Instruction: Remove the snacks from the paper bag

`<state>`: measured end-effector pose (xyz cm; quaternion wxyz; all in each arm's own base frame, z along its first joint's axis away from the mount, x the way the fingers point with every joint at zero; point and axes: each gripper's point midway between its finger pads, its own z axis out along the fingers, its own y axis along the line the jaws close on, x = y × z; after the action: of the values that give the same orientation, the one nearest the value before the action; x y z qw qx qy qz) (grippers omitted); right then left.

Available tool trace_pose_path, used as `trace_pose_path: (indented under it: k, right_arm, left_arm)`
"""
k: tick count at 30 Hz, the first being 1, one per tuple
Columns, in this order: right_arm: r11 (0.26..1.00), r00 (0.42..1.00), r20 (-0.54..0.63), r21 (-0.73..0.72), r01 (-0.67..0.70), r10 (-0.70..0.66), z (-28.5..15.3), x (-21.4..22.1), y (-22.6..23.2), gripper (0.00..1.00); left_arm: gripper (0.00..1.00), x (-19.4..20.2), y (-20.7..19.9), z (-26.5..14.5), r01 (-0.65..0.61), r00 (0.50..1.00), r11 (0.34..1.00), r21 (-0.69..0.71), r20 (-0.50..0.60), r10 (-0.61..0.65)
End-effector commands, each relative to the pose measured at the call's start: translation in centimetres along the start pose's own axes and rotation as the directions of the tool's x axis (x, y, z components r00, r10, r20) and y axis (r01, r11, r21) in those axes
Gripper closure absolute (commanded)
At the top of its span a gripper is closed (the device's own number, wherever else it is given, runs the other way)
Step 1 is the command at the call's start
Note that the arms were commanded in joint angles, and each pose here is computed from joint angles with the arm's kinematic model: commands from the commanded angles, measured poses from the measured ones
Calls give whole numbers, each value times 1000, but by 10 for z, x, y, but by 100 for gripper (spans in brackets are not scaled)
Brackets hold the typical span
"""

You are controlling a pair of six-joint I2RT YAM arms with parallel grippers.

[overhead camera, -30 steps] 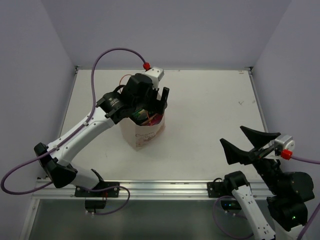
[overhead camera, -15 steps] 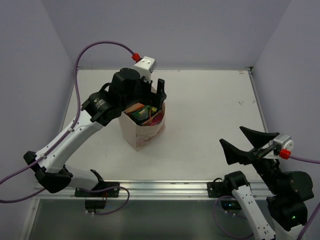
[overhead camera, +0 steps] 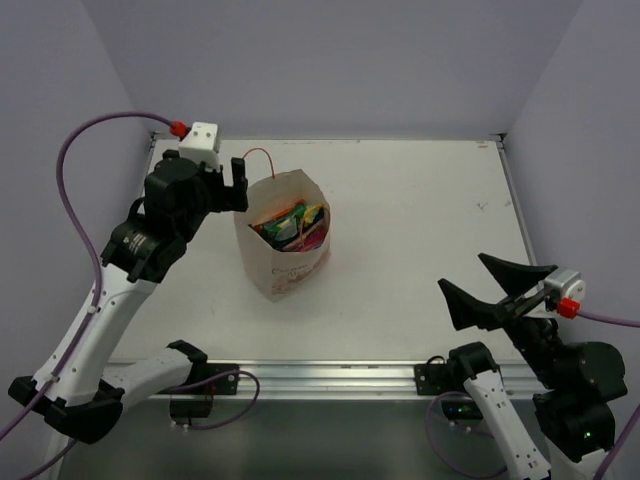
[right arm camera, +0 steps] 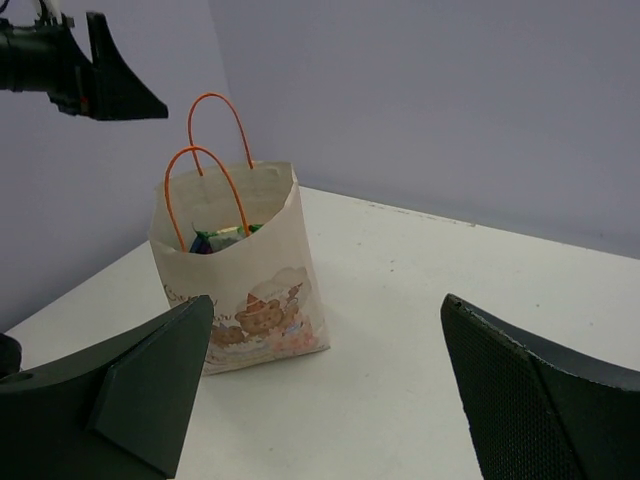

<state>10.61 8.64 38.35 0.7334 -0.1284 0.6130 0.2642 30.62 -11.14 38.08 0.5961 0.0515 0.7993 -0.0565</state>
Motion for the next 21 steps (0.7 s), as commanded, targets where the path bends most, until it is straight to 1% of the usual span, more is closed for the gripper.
trace_pose_path:
  k: [1, 2, 3, 4, 6, 8, 9, 13, 15, 16, 21]
  right_arm:
    - [999, 1000, -14, -32, 9, -9, 4, 1, 4, 1]
    - [999, 1000, -14, -37, 9, -9, 4, 0, 5, 1]
    - [999, 1000, -14, -40, 9, -9, 4, 0, 6, 1]
    - [999, 1000, -16, -39, 8, -9, 4, 1, 5, 1]
    - [999, 1000, -20, -46, 7, -8, 5, 1, 6, 1]
    - [999, 1000, -19, -51, 8, -9, 4, 1, 7, 1]
    - [999, 1000, -18, -53, 10, -11, 4, 1, 8, 1]
    - [999, 1000, -21, -51, 9, -10, 4, 2, 7, 1]
    - [999, 1000, -20, -49, 12, -13, 4, 2, 7, 1]
    - [999, 1000, -20, -49, 13, -14, 4, 2, 7, 1]
    - [999, 1000, -20, -48, 17, -17, 3, 2, 7, 1]
  left_arm:
    - [9, 18, -2, 9, -30, 999, 997, 74, 39, 27]
    - [9, 37, -2, 17, -45, 999, 996, 82, 8, 45]
    - [11, 36, -3, 20, -49, 998, 994, 96, 30, 46]
    - [12, 49, -3, 26, -63, 998, 990, 123, 12, 62]
    - [14, 48, -1, 32, -73, 997, 986, 146, 28, 70]
    - [16, 54, -2, 39, -97, 995, 979, 179, 18, 95]
    - [18, 53, 4, 43, -99, 995, 982, 160, 19, 97]
    - [26, 58, 3, 55, -105, 994, 972, 211, 15, 105]
    - [33, 59, 0, 58, -103, 995, 966, 238, 21, 101]
    - [35, 61, -3, 60, -139, 990, 955, 261, 27, 136]
    - [41, 74, -8, 65, -165, 985, 938, 305, 6, 171]
